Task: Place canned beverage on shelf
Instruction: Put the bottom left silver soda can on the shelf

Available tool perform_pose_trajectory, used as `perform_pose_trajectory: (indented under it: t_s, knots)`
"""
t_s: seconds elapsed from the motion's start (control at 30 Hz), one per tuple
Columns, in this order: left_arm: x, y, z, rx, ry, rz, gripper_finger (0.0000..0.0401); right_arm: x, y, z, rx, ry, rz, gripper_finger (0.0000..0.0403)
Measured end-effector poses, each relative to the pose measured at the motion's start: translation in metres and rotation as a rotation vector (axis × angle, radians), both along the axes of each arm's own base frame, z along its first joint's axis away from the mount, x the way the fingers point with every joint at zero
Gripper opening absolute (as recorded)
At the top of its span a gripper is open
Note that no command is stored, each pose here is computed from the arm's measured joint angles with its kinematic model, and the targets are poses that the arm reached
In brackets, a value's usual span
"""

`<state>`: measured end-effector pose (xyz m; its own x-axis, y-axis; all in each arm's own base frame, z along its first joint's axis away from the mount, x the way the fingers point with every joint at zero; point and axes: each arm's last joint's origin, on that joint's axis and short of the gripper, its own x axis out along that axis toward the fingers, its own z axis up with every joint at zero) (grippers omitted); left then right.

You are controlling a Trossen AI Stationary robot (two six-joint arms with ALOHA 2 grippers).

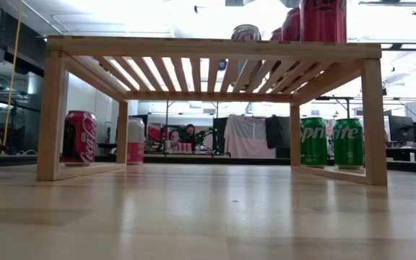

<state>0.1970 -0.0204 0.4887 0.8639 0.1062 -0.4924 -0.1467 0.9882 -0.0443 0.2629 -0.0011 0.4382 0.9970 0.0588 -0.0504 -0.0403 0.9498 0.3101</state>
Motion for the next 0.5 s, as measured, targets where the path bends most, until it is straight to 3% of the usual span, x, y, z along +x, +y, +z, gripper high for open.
perform_pose_trajectory:
  t_s: [0.1, 0.23, 0.5]
  knots:
    - [0.005, 0.007, -0.002, 0.098, 0.023, -0.073, 0.0281, 0.017, -0.004, 0.007, -0.017, 0.046, -0.015, 0.0386]
    - [0.017, 0.007, -0.006, 0.201, 0.045, -0.222, 0.0281, 0.034, -0.016, 0.012, -0.015, 0.196, -0.035, 0.0395]
    - [0.053, 0.004, -0.014, 0.360, 0.016, -0.333, 0.0281, 0.061, -0.021, 0.011, -0.023, 0.426, 0.175, 0.0396]
